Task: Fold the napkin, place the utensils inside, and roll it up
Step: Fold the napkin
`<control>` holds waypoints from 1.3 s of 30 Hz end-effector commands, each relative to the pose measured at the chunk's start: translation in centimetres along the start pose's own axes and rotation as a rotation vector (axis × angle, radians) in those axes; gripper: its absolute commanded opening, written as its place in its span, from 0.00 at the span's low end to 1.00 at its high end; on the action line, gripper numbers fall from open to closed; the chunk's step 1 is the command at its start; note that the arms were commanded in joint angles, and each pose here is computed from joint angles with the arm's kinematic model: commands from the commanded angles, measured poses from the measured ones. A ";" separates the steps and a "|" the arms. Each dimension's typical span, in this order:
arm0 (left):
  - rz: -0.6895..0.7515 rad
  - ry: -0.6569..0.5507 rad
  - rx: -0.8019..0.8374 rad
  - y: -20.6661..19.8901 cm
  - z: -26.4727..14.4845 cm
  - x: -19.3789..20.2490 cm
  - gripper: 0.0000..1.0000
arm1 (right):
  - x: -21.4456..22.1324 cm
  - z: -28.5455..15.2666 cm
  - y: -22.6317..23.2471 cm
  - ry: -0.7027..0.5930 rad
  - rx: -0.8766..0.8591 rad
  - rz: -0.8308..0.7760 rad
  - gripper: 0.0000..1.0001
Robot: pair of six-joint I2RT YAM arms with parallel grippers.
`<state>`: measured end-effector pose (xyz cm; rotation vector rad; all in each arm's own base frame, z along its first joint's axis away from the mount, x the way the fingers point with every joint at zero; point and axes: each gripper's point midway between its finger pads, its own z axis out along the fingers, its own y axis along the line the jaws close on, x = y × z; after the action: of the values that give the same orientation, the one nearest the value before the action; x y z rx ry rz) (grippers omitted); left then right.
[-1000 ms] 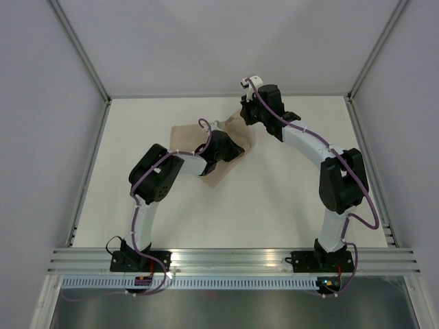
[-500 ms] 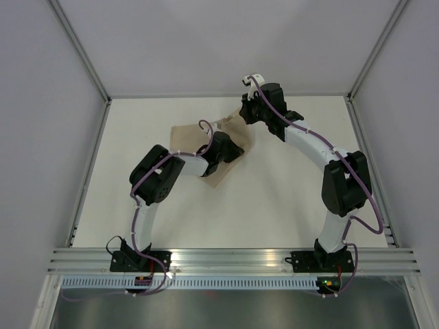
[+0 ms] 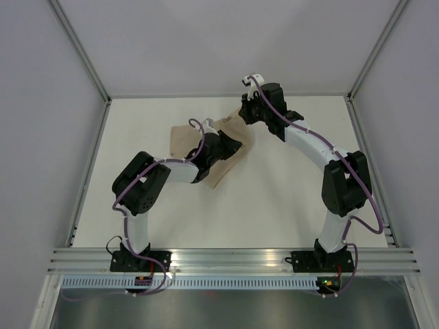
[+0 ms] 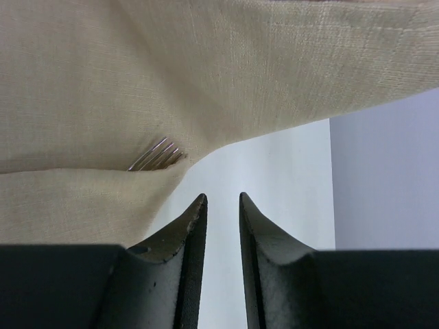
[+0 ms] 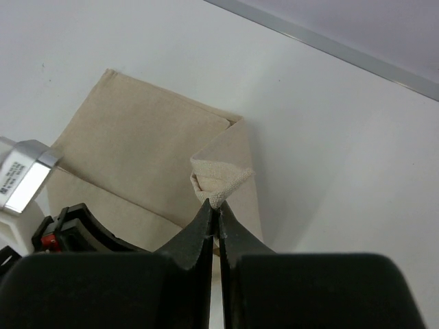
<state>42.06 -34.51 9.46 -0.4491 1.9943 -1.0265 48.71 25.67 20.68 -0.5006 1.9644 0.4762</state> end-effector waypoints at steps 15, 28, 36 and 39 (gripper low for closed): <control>0.021 -0.326 -0.168 -1.0 -14.9 -9.7 0.18 | 1.6 -0.4 4.4 -0.003 -0.077 -0.102 0.05; 0.077 -0.285 -0.268 0.4 -18.2 -10.1 0.18 | 8.7 -1.2 11.2 0.098 -0.183 -0.283 0.04; 0.080 -0.250 -0.281 1.0 -17.8 -9.5 0.19 | 11.6 -0.8 13.3 0.130 -0.226 -0.327 0.04; 0.086 -0.241 -0.289 1.3 -17.9 -9.3 0.19 | 12.7 -0.5 14.2 0.153 -0.240 -0.344 0.04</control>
<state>33.12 -18.97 17.92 -0.6436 1.9324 -0.6025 35.69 34.20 10.38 -1.0070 1.9846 0.4686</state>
